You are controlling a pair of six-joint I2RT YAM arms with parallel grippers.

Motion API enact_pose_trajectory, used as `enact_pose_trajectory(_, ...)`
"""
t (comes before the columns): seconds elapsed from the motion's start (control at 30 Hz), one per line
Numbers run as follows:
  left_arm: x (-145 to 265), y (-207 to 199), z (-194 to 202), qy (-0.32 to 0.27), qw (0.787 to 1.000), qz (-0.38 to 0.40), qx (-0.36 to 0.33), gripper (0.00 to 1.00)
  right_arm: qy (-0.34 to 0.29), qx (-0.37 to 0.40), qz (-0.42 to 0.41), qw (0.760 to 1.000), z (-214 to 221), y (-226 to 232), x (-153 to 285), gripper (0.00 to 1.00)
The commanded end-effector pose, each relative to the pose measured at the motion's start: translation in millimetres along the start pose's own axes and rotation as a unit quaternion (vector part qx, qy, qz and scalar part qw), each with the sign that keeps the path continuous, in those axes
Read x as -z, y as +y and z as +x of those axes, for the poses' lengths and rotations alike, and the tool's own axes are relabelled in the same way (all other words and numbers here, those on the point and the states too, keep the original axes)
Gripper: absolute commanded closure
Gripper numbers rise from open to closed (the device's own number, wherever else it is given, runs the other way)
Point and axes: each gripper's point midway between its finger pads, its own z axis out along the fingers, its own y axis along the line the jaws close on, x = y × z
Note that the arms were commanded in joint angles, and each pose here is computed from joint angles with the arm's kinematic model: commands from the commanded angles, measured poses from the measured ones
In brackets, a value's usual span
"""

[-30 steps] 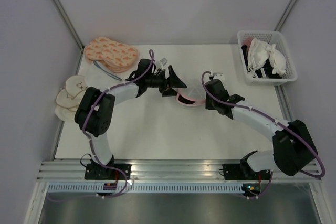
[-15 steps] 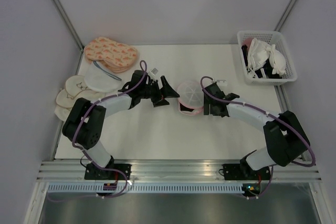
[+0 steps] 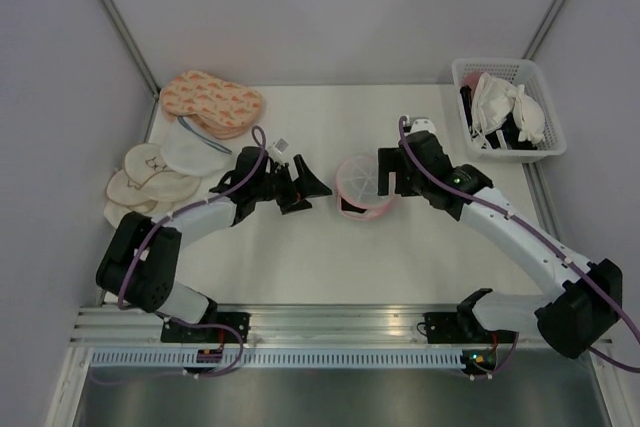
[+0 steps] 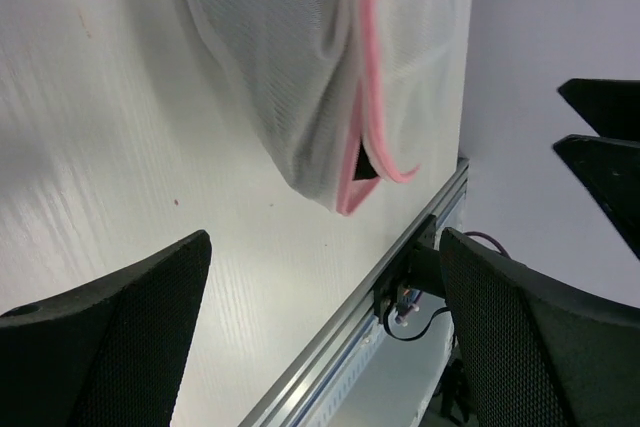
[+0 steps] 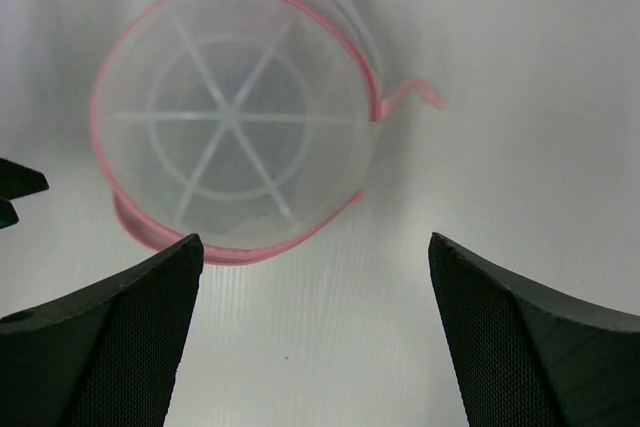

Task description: Unzip the laundry bag and remove the bra

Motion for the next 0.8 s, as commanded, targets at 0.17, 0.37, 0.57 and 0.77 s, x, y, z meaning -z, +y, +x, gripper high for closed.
enact_pose_trajectory(0.17, 46, -22, -13, -0.085, 0.996, 0.021, -0.029, 0.01, 0.025, 0.095, -0.097, 0.99, -9, 79, -3, 0.02)
enact_pose_trajectory(0.37, 59, -12, -2, -0.093, 0.996, 0.012, -0.009, 0.01, 0.041, 0.14, -0.064, 0.987, -6, 113, -37, 0.02)
enact_pose_trajectory(0.57, 72, -9, 3, -0.111, 0.994, 0.013, 0.0, 0.01, 0.054, 0.176, 0.016, 0.983, 7, 116, -66, 0.03)
enact_pose_trajectory(0.77, 74, -8, 5, -0.107, 0.994, 0.021, 0.002, 0.01, 0.046, 0.192, 0.095, 0.976, 10, 104, -74, 0.2)
